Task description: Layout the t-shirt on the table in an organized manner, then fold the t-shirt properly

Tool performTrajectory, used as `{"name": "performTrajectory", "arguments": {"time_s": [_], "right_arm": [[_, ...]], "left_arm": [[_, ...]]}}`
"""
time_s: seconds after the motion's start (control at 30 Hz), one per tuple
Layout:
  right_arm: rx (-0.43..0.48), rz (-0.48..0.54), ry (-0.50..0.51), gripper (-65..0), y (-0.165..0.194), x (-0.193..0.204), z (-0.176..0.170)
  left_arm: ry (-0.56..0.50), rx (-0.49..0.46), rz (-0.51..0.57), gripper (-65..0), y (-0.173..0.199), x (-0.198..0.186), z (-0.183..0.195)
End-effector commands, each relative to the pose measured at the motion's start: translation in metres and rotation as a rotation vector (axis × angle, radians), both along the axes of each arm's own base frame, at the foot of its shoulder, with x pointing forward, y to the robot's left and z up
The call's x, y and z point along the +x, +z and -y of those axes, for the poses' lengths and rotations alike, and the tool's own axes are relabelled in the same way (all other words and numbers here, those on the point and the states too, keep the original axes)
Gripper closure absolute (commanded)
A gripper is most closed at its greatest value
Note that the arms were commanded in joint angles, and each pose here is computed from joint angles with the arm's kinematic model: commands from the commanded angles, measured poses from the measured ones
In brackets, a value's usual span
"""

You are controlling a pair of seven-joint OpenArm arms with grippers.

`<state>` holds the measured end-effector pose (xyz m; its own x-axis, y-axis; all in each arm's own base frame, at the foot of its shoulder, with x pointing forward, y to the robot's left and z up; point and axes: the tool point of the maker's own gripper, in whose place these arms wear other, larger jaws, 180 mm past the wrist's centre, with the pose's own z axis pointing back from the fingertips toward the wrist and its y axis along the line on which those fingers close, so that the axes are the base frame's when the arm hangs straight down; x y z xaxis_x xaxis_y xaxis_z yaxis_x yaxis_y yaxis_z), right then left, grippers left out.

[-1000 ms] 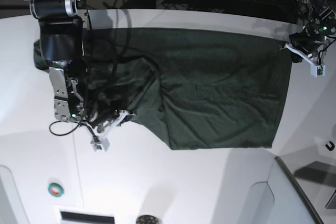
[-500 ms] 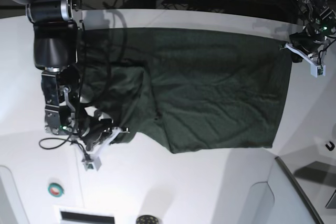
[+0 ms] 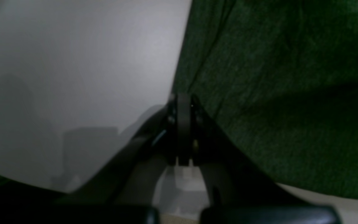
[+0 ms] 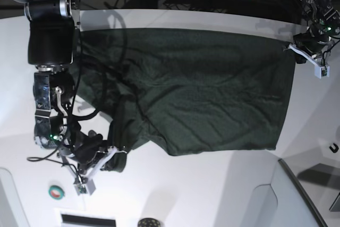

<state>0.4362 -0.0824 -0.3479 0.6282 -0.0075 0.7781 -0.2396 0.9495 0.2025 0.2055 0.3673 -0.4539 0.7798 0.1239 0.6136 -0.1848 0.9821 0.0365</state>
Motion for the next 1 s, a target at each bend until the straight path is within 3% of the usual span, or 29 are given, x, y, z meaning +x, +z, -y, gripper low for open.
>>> {"name": "performTrajectory", "arguments": {"time_s": [0.0, 0.13, 0.3, 0.5, 0.67, 0.83, 0.97], "right_arm": [[0.009, 0.103, 0.004, 0.0, 0.033, 0.017, 0.000], [0.029, 0.177, -0.013, 0.0, 0.043, 0.022, 0.000], [0.036, 0.197, -0.002, 0.0, 0.039, 0.017, -0.006], [-0.045, 0.064, 0.191, 0.0, -0.008, -0.031, -0.042], [-0.039, -0.029, 0.211, -0.6, -0.042, -0.071, -0.047], [-0.094, -0.183, 0.250, -19.8, -0.064, -0.097, -0.043], [-0.104, -0.074, 0.236, -20.7, -0.029, -0.081, -0.040]], "left_arm": [[0.001, 0.028, 0.040, 0.0, 0.013, 0.008, -0.010], [0.001, 0.028, 0.040, 0.0, 0.013, 0.008, -0.010], [0.001, 0.028, 0.040, 0.0, 0.013, 0.008, -0.010], [0.000, 0.030, 0.039, 0.0, 0.013, 0.008, -0.011], [0.001, 0.029, 0.038, 0.0, 0.013, 0.008, -0.011], [-0.005, 0.028, 0.041, 0.0, 0.013, 0.010, -0.009], [-0.007, 0.028, 0.043, 0.0, 0.014, 0.012, -0.009]]}}
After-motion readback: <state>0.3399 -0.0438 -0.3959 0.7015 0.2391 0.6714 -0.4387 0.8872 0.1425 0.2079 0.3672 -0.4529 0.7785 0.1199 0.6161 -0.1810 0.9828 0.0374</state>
